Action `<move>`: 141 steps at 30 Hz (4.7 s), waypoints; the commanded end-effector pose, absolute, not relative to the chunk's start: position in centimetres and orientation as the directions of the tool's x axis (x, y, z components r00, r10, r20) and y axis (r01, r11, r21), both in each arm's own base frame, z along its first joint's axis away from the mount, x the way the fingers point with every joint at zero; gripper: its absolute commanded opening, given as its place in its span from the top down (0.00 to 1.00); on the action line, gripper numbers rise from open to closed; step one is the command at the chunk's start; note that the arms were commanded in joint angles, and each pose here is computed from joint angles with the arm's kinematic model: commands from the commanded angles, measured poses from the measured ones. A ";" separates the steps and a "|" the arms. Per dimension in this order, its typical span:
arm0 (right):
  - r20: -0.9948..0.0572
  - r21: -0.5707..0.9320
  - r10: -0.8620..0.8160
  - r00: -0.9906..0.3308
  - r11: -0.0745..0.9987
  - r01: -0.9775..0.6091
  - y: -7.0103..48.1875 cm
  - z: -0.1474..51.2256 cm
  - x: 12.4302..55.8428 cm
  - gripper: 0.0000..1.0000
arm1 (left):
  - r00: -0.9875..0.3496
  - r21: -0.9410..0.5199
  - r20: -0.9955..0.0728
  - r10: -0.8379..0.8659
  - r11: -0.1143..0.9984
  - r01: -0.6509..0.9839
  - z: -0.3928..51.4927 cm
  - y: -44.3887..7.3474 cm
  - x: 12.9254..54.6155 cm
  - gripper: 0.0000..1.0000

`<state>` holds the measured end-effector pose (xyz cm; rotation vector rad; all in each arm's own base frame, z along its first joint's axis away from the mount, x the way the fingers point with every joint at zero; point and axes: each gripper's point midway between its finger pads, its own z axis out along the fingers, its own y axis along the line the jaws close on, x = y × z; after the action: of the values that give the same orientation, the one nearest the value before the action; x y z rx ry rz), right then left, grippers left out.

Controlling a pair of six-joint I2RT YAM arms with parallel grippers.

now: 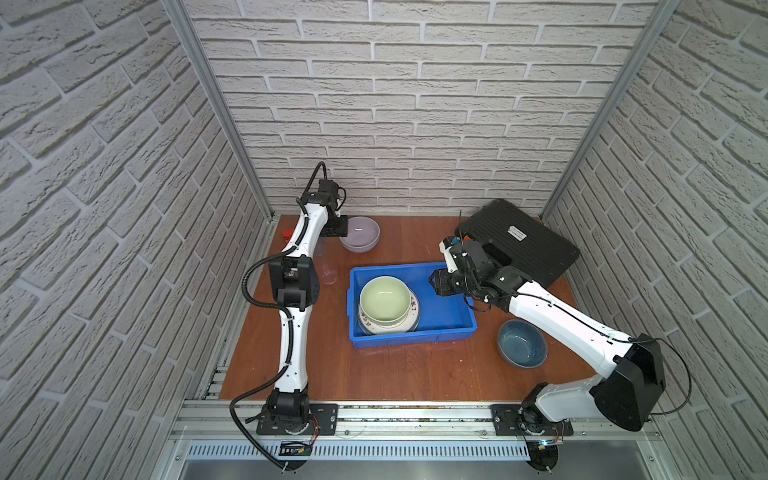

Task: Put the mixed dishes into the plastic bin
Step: 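Lower the left gripper onto the lavender bowl rim and close it, then lift the lavender bowl with the left gripper and carry it over the bin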

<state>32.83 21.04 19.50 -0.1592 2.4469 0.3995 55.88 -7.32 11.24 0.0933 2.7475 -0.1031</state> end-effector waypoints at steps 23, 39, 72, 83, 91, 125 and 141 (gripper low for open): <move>-0.634 0.247 0.009 -0.773 0.950 -0.191 20.8 19.1 33.0 0.48 | -0.943 -0.062 -0.317 0.105 0.989 0.131 7.3 -7.6 55.9 0.61; -0.637 0.249 0.013 -0.771 0.950 -0.189 20.7 19.1 33.0 0.48 | -0.941 -0.109 -0.310 0.139 0.978 0.180 7.6 -8.7 55.3 0.76; -0.636 0.252 0.013 -0.772 0.949 -0.192 20.8 18.7 32.9 0.48 | -0.885 -0.151 -0.325 0.334 0.905 0.397 9.6 -15.0 52.7 0.80; -0.633 0.256 0.019 -0.774 0.949 -0.186 20.6 18.3 32.7 0.48 | -0.908 -0.145 -0.249 0.338 0.914 0.380 9.6 -16.6 50.2 0.80; -0.632 0.255 0.019 -0.774 0.949 -0.185 20.6 18.2 32.7 0.48 | -0.924 -0.162 -0.246 0.292 0.928 0.336 10.2 -17.9 49.7 0.68; -0.638 0.255 0.028 -0.770 0.951 -0.176 20.0 18.2 32.0 0.48 | -0.974 -0.104 -0.203 0.099 0.987 0.122 6.8 -17.6 50.9 0.61; -0.644 0.254 0.033 -0.764 0.951 -0.173 19.7 18.4 31.9 0.47 | -0.979 -0.110 -0.183 0.089 0.988 0.111 5.2 -17.8 51.0 0.74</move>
<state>31.83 19.89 17.46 -0.1232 2.4558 0.3769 50.81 -17.55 5.61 0.1493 2.9552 -0.1832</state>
